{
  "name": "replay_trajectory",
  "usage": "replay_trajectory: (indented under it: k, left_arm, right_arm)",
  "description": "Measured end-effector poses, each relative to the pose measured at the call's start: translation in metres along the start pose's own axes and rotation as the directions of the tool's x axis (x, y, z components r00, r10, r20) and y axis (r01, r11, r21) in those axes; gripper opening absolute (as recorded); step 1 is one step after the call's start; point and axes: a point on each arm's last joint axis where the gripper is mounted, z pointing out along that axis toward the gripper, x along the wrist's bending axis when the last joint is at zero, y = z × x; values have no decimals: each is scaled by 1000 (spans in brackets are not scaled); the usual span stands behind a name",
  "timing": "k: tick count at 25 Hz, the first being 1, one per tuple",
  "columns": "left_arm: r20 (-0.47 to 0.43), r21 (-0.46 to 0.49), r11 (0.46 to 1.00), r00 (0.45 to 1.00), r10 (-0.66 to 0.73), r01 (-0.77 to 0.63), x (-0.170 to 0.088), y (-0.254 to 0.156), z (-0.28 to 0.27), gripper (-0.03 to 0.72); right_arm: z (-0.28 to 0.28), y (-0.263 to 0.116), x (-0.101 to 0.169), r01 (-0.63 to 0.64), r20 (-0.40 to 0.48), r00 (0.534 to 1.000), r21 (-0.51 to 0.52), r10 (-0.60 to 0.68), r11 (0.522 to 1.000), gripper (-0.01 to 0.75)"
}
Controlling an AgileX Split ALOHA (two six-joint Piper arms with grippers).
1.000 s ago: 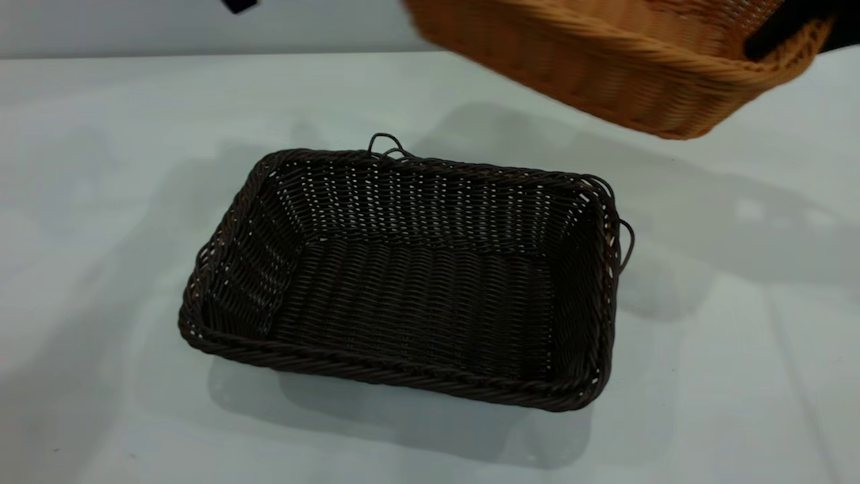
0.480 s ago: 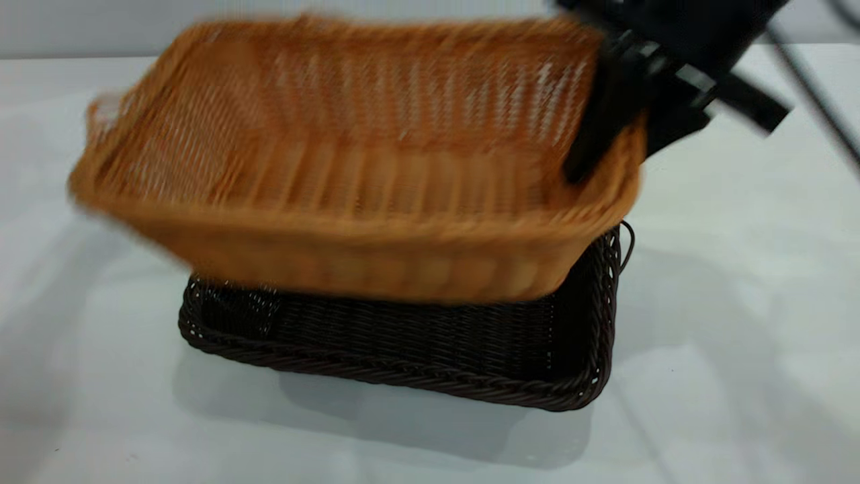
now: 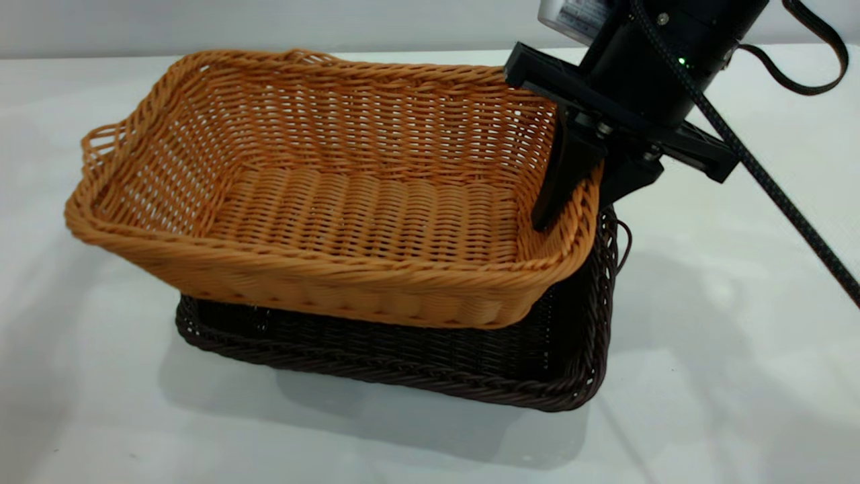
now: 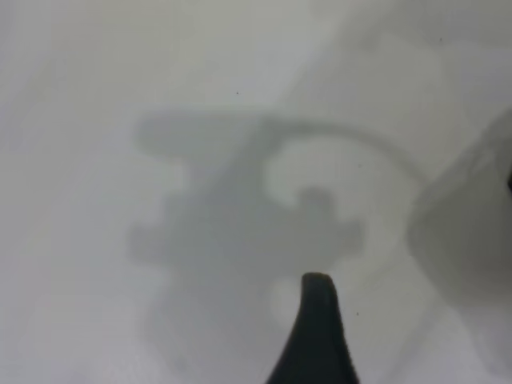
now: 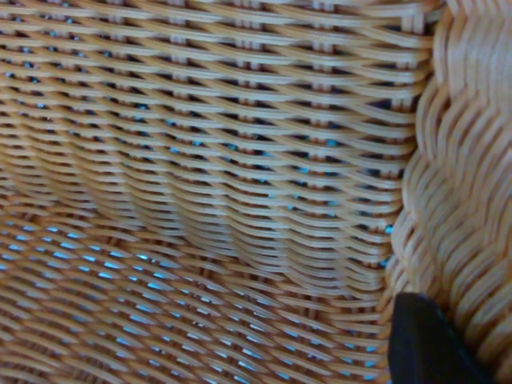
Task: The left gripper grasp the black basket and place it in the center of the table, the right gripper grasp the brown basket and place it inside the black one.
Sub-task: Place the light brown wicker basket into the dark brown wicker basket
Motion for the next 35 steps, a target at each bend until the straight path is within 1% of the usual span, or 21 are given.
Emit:
replay_trajectory:
  k: [4,11,22,25,28,35]
  left_arm:
    - [-1,-5,1000,1000,-2,2,0,0,0,536]
    - [-2,-9,1000,1000,-3,3,0,1,0,536]
    - [-2,-9,1000,1000,-3,3,0,1,0,536]
    - [-2,-9,1000,1000,-2,2,0,1,0,536]
    - [-2,-9,1000,1000,-2,2,0,1,0,536]
    - [-1,-9,1000,1000,-2,2,0,1,0,536]
  right_arm:
    - [-4,5,-8,-16,9,1000,-17,16,1000,71]
    - [-3,2,-24,-62,33,998,5,62,998,71]
    - [-3,2,-27,-59,36,998,-1,59,998,71]
    - [-6,4,-32,-73,32,997,-7,73,997,71]
    - [-10,8,-39,-85,40,996,-21,85,996,71]
    - [-10,11,-41,-87,42,995,-52,89,995,71]
